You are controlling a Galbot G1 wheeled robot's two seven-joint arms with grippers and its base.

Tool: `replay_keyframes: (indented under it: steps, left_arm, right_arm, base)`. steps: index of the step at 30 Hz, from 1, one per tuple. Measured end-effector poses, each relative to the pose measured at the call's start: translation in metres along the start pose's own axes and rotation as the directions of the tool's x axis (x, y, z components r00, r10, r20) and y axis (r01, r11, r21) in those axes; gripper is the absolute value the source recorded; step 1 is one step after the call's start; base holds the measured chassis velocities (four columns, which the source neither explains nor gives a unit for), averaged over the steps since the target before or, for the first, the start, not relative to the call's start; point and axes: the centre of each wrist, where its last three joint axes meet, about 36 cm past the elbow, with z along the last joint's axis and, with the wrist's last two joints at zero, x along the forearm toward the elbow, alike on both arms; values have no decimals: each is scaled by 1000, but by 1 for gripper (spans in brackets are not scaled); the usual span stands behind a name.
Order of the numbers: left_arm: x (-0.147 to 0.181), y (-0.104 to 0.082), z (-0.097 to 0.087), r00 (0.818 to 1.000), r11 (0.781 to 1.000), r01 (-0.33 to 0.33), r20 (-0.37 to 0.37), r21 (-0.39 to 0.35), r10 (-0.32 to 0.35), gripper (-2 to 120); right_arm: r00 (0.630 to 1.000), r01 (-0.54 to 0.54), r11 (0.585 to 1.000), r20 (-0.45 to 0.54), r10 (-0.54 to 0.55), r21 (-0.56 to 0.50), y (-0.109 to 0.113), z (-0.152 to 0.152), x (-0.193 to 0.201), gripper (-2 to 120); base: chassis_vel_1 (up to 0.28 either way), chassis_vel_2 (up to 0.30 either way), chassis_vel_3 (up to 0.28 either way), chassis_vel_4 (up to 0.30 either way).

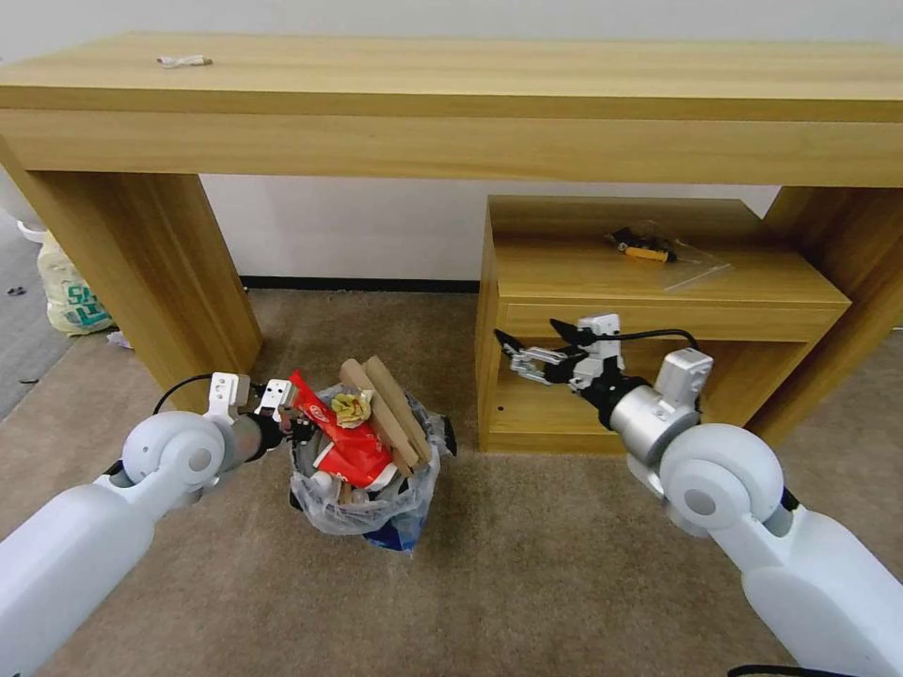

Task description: Pick up the trash bin and place the garbage on the floor into it.

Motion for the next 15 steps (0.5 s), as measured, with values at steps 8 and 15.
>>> replay_keyframes:
  steps: [8,15]
  left_arm:
    - [2,16,5,1000,1000,27,1,16,-27,0]
    - [0,34,7,998,997,58,3,42,-59,0]
  right_arm:
    - [993,-119,984,28,116,131,-35,45,48,100]
    - [985,-174,972,35,171,161,-40,65,81,100]
  base:
    - [0,0,0,0]
    - [0,0,0,0]
